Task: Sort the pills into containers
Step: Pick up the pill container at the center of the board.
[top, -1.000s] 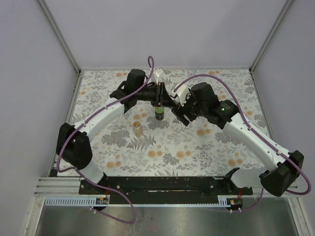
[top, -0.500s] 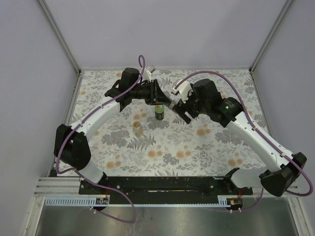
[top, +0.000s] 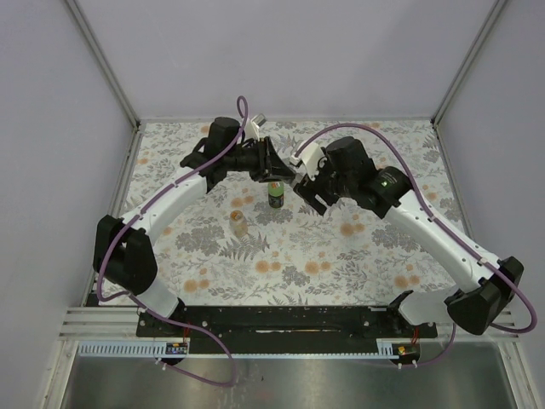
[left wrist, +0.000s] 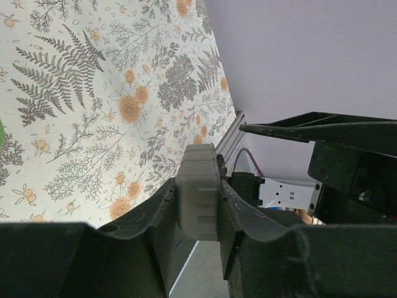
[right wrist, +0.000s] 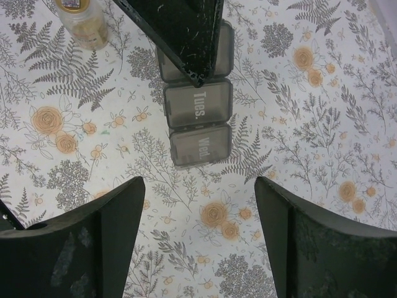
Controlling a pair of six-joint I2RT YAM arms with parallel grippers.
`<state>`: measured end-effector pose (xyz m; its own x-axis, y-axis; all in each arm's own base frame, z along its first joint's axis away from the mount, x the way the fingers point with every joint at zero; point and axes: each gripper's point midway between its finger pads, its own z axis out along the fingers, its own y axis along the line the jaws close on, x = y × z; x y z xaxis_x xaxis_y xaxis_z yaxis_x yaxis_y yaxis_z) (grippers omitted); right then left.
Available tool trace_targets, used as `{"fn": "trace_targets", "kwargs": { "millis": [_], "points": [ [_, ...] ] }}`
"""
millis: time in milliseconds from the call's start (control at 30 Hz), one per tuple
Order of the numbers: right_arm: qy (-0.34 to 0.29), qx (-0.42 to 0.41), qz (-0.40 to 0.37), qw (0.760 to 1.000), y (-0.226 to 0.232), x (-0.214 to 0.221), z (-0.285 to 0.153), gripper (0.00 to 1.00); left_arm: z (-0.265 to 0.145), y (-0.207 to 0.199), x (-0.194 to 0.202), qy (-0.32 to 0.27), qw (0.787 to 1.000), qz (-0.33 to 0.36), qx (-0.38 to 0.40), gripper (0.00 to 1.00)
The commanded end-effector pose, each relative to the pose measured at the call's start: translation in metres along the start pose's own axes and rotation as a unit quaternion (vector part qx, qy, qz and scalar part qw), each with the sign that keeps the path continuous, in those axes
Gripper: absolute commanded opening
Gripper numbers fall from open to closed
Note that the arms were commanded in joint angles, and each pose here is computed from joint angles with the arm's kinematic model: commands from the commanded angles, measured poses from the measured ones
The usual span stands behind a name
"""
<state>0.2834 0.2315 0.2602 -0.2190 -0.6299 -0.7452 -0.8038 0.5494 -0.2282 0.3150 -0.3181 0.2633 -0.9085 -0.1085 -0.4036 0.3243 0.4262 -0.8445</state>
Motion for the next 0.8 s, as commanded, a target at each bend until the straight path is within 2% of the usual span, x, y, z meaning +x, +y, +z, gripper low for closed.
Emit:
{"fn": "trace_targets", "kwargs": {
  "millis": [0, 333, 767],
  "points": [
    [-0.015, -0.016, -0.006, 1.000, 0.007, -0.012, 0.007, 0.79, -0.011, -0.025, -0.006, -0.019, 0.999, 0.014, 0.029, 0.00],
    [-0.010, -0.014, -0.008, 1.000, 0.006, -0.012, 0.023, 0.73, -0.012, -0.028, -0.001, -0.013, 0.999, 0.009, 0.043, 0.00],
    [-0.005, -0.027, -0.009, 1.000, 0.009, -0.011, 0.028, 0.49, -0.013, -0.029, 0.005, -0.005, 0.998, 0.018, 0.057, 0.00]
  ]
}}
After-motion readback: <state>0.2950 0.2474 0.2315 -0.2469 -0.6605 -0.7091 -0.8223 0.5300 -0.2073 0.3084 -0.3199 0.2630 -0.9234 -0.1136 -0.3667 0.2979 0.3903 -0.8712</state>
